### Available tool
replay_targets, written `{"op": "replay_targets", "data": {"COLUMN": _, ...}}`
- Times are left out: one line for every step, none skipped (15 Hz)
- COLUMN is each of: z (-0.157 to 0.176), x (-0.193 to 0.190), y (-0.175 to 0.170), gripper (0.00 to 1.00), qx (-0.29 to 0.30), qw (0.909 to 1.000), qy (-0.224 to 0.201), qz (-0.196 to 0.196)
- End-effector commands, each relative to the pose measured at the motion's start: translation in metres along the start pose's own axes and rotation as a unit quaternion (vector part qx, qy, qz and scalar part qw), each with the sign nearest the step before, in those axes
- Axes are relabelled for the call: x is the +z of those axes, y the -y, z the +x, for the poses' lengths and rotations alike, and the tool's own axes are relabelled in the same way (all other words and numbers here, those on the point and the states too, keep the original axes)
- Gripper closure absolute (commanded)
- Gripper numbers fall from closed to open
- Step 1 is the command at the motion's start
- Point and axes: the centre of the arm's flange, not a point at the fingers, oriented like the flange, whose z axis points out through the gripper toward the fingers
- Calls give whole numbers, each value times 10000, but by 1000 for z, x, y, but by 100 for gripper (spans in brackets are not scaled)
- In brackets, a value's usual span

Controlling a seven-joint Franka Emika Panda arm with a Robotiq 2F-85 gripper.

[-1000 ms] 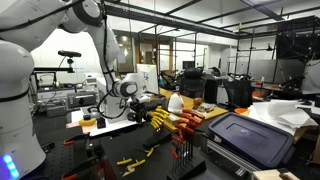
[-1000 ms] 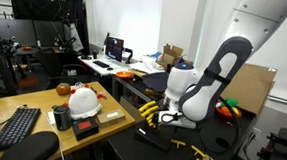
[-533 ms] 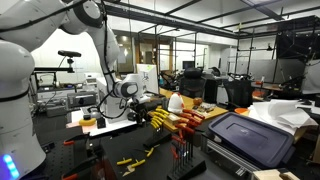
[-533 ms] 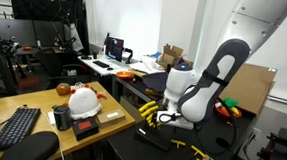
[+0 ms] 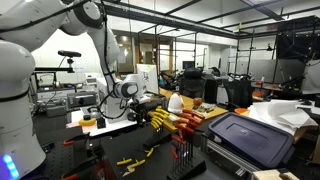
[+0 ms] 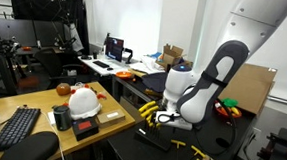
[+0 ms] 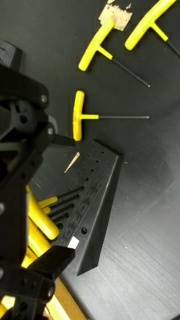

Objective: Pick up the yellow object tool and put on the table

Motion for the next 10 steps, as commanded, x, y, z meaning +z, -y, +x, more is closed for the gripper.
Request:
{"op": "replay_targets", "data": {"z": -6, "x": 2, "y": 8, "gripper": 0, "qx": 93, "qw": 9999, "qy": -79, "qz": 26}}
{"op": "replay_targets", "data": {"z": -8, "x": 3, "y": 9, "gripper": 0, "qx": 82, "qw": 9999, "qy": -85, "qz": 26}}
{"op": "replay_targets", "data": {"z": -9, "x": 4, "y": 10, "gripper": 0, "qx": 61, "qw": 9999, "qy": -91, "qz": 21}}
{"op": "replay_targets", "data": {"z": -10, "x": 5, "y": 11, "gripper": 0, "qx": 44, "qw": 9999, "qy": -104, "qz": 21}}
{"op": "replay_targets", "data": {"z": -11, "x": 6, "y": 12, "gripper": 0, "qx": 33, "qw": 9999, "qy": -113, "qz": 23}}
{"op": "replay_targets", "data": {"z": -11, "x": 7, "y": 12, "gripper": 0, "qx": 20, "qw": 9999, "qy": -123, "qz": 29}}
{"op": "replay_targets", "data": {"z": -11, "x": 7, "y": 13, "gripper": 0, "qx": 10, "qw": 9999, "qy": -134, "qz": 31}}
{"op": "replay_targets", "data": {"z": -12, "x": 8, "y": 13, "gripper": 0, "qx": 5, "qw": 9999, "qy": -148, "qz": 38}}
{"op": "replay_targets", "data": {"z": -12, "x": 8, "y": 13, "gripper": 0, "qx": -8, "qw": 9999, "qy": -165, "qz": 38}}
{"op": "replay_targets", "data": {"z": -12, "x": 9, "y": 14, "gripper": 0, "qx": -8, "qw": 9998, "qy": -205, "qz": 48}}
